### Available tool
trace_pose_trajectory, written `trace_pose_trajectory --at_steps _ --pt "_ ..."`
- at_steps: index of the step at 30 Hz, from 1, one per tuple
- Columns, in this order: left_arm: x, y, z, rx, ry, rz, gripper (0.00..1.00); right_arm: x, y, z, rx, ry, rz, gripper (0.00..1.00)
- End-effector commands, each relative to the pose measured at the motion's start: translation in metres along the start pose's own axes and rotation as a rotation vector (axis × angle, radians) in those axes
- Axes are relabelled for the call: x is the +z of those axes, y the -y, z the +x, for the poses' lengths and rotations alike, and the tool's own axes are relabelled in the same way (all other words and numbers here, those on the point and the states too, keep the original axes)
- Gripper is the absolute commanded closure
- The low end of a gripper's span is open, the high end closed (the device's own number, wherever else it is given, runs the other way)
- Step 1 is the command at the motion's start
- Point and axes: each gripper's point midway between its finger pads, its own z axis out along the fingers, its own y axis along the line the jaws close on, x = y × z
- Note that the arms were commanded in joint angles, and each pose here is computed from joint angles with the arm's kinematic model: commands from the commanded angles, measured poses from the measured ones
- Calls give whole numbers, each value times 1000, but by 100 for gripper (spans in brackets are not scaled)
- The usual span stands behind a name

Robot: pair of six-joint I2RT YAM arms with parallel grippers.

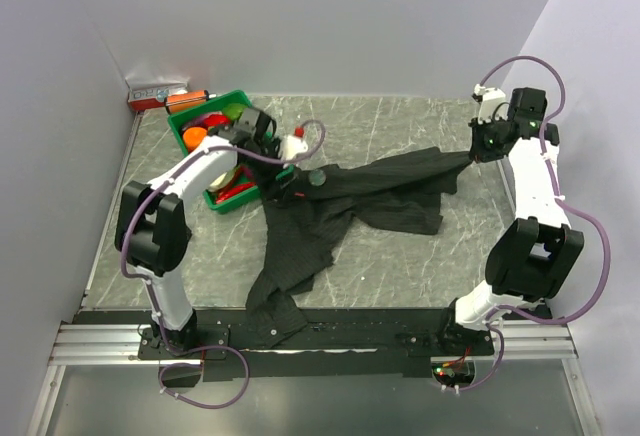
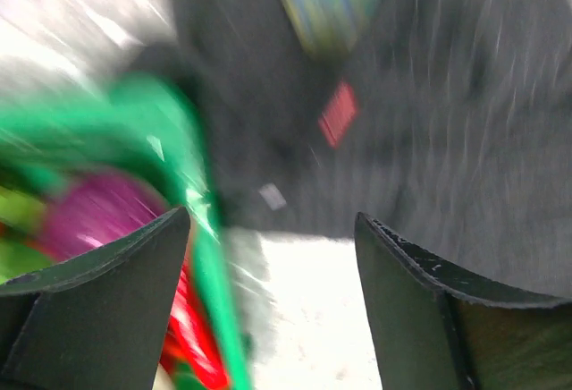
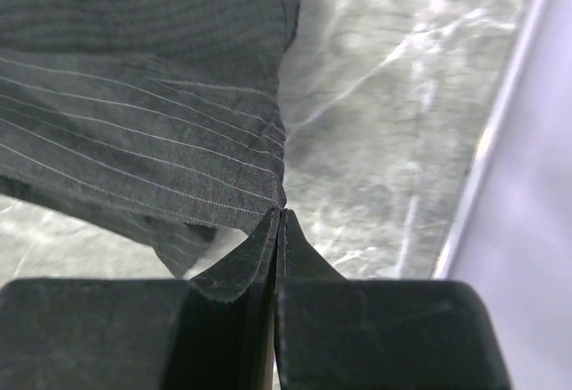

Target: Remove the brooch from the garment

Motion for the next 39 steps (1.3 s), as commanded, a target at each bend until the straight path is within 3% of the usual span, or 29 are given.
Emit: trace_pose_trajectory --at_steps 1,4,7,11,14,15,19,25,28,32,39 --pt "3 -1 16 4 11 -65 19 -14 3 -19 -29 81 29 100" --pt "20 0 9 -57 52 -35 20 -7 -4 -13 1 69 -6 100" --pt "22 -7 -36 -115 141 29 25 -2 -8 -6 17 54 -28 100" --pt "15 -36 -110 -175 370 -3 28 -2 -12 1 11 42 -30 100" --pt "34 -64 -125 -277 436 -83 31 -5 -15 3 11 41 -38 100" --pt "45 -84 -115 -330 401 -195 31 -4 -17 6 18 36 -43 100" --pt "81 -104 -88 -382 317 -321 47 -3 -19 -1 76 41 -56 100" --pt "88 -84 -26 -419 123 -282 57 -4 -11 -19 68 69 -47 100" --pt "73 -74 6 -460 19 -279 59 -2 -11 -20 78 75 -47 100" --pt "26 -77 37 -459 -23 -385 58 0 -4 -11 67 58 -8 100" --pt "-15 -81 97 -455 -139 -474 58 -1 29 9 117 38 103 100"
